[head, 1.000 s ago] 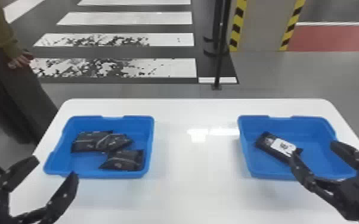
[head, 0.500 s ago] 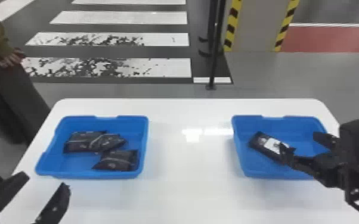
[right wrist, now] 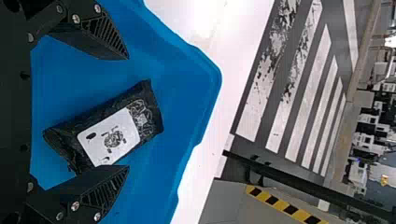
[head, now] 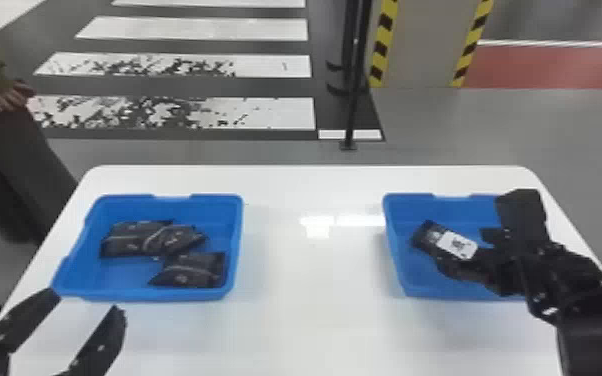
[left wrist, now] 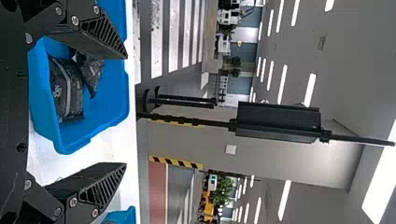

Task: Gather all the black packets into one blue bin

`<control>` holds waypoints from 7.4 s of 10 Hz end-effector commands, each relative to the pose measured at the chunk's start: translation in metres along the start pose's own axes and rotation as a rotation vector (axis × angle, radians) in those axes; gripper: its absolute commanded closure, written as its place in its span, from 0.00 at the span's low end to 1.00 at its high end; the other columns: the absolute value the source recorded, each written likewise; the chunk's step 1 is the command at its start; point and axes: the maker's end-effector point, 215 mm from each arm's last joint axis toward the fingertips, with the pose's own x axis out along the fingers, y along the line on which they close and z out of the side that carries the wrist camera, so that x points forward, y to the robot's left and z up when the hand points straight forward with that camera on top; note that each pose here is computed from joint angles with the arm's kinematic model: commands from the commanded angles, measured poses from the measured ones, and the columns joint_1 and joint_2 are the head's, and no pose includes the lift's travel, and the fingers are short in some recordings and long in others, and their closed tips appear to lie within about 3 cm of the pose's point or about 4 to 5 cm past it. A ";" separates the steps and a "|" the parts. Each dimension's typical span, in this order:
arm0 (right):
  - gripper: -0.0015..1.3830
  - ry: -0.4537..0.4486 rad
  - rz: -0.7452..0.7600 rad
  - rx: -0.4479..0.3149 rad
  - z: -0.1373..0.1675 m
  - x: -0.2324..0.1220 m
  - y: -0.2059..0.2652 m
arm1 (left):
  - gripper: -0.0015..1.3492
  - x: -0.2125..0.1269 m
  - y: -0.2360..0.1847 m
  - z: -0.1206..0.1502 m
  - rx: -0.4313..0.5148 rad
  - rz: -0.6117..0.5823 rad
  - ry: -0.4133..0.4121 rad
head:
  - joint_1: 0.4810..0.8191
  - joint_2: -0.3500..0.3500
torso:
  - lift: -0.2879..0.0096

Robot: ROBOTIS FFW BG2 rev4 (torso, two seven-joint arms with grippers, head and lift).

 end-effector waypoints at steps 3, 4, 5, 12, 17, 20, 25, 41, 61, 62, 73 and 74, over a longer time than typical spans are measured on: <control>0.15 0.101 0.014 -0.018 -0.023 0.036 -0.011 | 0.17 0.012 -0.006 -0.007 -0.033 -0.020 -0.007 | 0.63 0.47 | 0.60; 0.15 0.119 0.000 -0.017 -0.026 0.043 -0.021 | 0.17 0.014 -0.008 -0.011 -0.052 -0.025 -0.007 | 0.63 0.45 | 0.60; 0.15 0.137 -0.010 -0.012 -0.030 0.047 -0.029 | 0.17 0.016 -0.011 -0.015 -0.071 -0.030 -0.008 | 0.63 0.43 | 0.60; 0.92 0.158 -0.079 0.040 -0.043 0.058 -0.071 | 0.18 0.026 -0.017 -0.021 -0.109 -0.051 -0.018 | 0.63 0.32 | 0.60; 0.92 -0.022 -0.152 -0.052 0.021 -0.014 -0.063 | 0.18 0.043 -0.038 -0.013 -0.174 -0.128 -0.044 | 0.63 0.29 | 0.60; 0.92 -0.168 -0.035 -0.129 0.076 -0.056 0.026 | 0.18 0.069 -0.082 -0.019 -0.327 -0.277 0.003 | 0.63 0.31 | 0.60; 0.92 -0.282 0.212 -0.158 0.113 -0.085 0.156 | 0.18 0.131 -0.159 0.006 -0.618 -0.557 -0.023 | 0.63 0.44 | 0.60; 0.03 -0.461 0.379 -0.102 0.150 -0.155 0.222 | 0.89 0.202 -0.129 0.043 -0.323 -0.485 -0.231 | 0.63 0.55 | 0.60; 0.16 -0.435 -0.175 0.076 -0.087 -0.261 0.004 | 0.18 -0.050 0.032 -0.021 0.043 0.074 0.033 | 0.63 0.42 | 0.60; 0.16 -0.442 -0.178 0.073 -0.086 -0.264 0.004 | 0.18 -0.054 0.025 -0.023 0.031 0.071 0.033 | 0.63 0.40 | 0.60; 0.17 -0.454 -0.197 0.092 -0.088 -0.267 0.000 | 0.18 -0.049 0.022 -0.021 0.029 0.071 0.028 | 0.63 0.35 | 0.60; 0.17 -0.456 -0.197 0.090 -0.087 -0.267 0.000 | 0.18 -0.049 0.023 -0.022 0.027 0.075 0.030 | 0.63 0.34 | 0.60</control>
